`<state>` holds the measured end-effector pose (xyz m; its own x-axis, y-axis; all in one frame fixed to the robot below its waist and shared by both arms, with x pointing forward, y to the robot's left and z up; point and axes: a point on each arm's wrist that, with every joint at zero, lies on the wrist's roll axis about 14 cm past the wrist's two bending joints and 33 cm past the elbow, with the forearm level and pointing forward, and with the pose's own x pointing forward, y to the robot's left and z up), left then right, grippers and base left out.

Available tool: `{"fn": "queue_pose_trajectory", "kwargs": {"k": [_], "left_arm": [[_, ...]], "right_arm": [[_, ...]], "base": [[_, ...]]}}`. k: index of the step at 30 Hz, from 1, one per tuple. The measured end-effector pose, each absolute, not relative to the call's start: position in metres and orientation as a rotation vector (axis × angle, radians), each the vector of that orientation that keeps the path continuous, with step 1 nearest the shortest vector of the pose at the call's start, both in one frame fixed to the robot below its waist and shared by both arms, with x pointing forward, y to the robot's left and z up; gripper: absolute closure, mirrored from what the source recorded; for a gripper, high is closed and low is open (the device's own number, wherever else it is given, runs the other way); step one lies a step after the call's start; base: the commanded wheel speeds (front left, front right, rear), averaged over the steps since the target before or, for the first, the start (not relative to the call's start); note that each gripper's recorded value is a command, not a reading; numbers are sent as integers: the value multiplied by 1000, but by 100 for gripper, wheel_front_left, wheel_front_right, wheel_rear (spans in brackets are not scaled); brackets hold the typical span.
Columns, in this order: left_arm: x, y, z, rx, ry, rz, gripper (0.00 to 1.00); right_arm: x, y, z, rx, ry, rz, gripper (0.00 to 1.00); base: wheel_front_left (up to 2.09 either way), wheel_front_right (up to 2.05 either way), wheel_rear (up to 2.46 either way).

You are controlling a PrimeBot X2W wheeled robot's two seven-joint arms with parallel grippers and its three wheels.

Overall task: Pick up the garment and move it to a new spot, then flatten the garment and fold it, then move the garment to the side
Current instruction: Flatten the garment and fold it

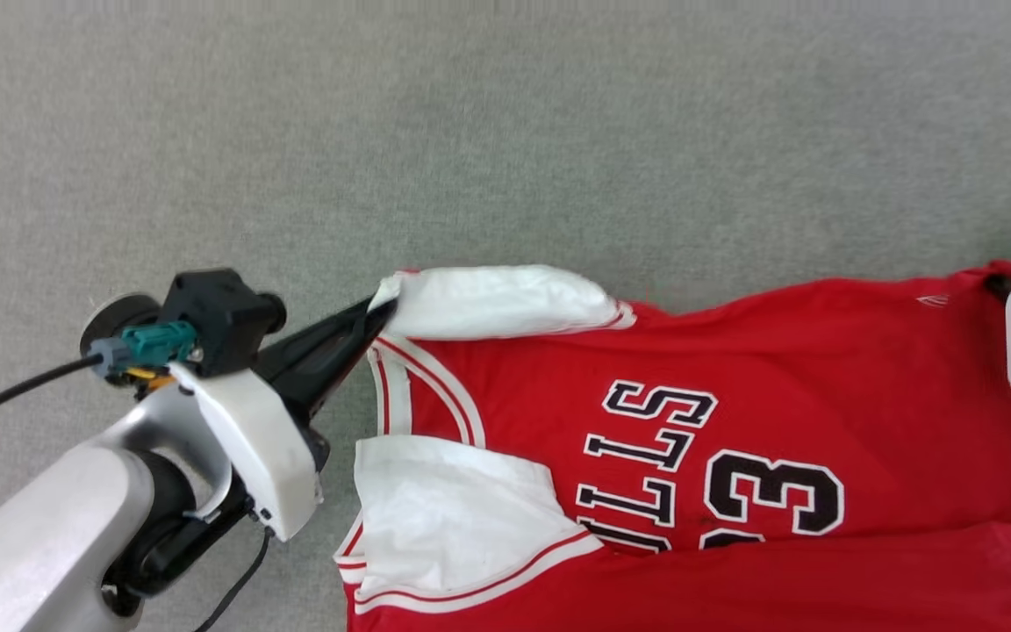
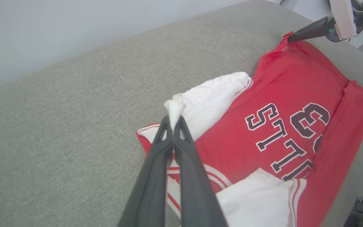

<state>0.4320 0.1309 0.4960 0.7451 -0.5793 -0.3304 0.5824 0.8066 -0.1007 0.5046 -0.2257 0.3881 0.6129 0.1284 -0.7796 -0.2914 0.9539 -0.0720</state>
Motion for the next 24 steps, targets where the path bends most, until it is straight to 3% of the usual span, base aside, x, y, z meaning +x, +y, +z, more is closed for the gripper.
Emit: {"fn": "queue_pose_trajectory", "kwargs": {"k": [13,24], "left_arm": [[383,138,514,-29,343,-584,100],[328,141,468,-85,527,-542,100]], "right_arm": [[450,-251,450,-116,671,189,100],[372,-252,423,-77,748,204,100]], "base": [[0,0,0],[0,0,0]]}}
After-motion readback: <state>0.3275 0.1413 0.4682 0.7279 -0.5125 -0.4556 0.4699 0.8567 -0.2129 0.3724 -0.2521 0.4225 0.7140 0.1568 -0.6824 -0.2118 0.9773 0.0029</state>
